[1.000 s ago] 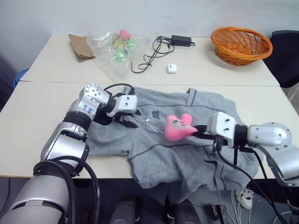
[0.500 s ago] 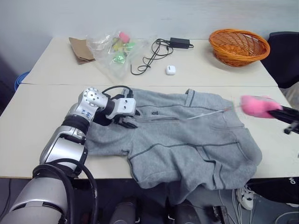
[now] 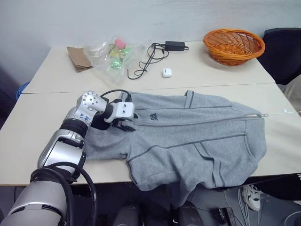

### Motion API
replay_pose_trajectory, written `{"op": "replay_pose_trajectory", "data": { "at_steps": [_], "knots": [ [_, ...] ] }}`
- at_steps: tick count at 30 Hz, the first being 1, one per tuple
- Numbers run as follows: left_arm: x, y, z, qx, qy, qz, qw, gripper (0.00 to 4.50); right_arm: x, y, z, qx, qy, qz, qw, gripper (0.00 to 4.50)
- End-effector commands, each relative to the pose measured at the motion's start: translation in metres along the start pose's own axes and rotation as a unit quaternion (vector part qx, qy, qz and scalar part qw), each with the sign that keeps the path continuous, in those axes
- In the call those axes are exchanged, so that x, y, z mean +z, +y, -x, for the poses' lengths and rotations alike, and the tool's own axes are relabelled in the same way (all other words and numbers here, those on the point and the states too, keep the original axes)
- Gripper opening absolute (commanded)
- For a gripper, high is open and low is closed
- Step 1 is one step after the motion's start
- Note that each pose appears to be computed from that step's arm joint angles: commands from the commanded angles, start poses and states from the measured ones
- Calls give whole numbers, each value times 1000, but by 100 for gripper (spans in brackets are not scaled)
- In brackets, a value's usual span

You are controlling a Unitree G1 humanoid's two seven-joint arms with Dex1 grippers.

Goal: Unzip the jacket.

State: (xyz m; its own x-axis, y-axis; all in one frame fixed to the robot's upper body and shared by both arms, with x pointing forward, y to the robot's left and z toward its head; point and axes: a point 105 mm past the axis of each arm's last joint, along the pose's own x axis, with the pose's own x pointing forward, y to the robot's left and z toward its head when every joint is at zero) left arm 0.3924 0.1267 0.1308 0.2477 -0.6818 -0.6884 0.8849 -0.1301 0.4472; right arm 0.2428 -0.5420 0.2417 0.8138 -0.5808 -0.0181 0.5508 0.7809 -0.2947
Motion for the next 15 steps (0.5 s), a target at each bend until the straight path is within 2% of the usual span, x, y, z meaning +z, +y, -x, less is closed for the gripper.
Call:
{"op": "replay_pose_trajectory", "data": {
  "at_steps": [1,4,7,9,11,14,15],
  "knots": [
    [-37,-24,0,-28,63,43,997,296,28,-15,2,-29,-35,20,999,0],
    [-38,-24,0,-23,62,46,997,296,31,22,-11,33,-48,23,998,0],
    [-34,-24,0,-23,44,49,998,296,31,77,-21,134,-58,7,989,0],
    [-19,-19,1,-20,-9,78,997,296,32,144,-15,272,-68,-4,960,0],
    [-8,-16,4,-21,-53,101,993,296,36,190,3,373,-77,-11,925,0],
    [8,-13,14,-23,-116,141,983,296,50,238,44,482,-88,-17,871,0],
    [16,-13,21,-30,-146,157,976,314,54,250,59,512,-87,-11,855,29]
  ]
}}
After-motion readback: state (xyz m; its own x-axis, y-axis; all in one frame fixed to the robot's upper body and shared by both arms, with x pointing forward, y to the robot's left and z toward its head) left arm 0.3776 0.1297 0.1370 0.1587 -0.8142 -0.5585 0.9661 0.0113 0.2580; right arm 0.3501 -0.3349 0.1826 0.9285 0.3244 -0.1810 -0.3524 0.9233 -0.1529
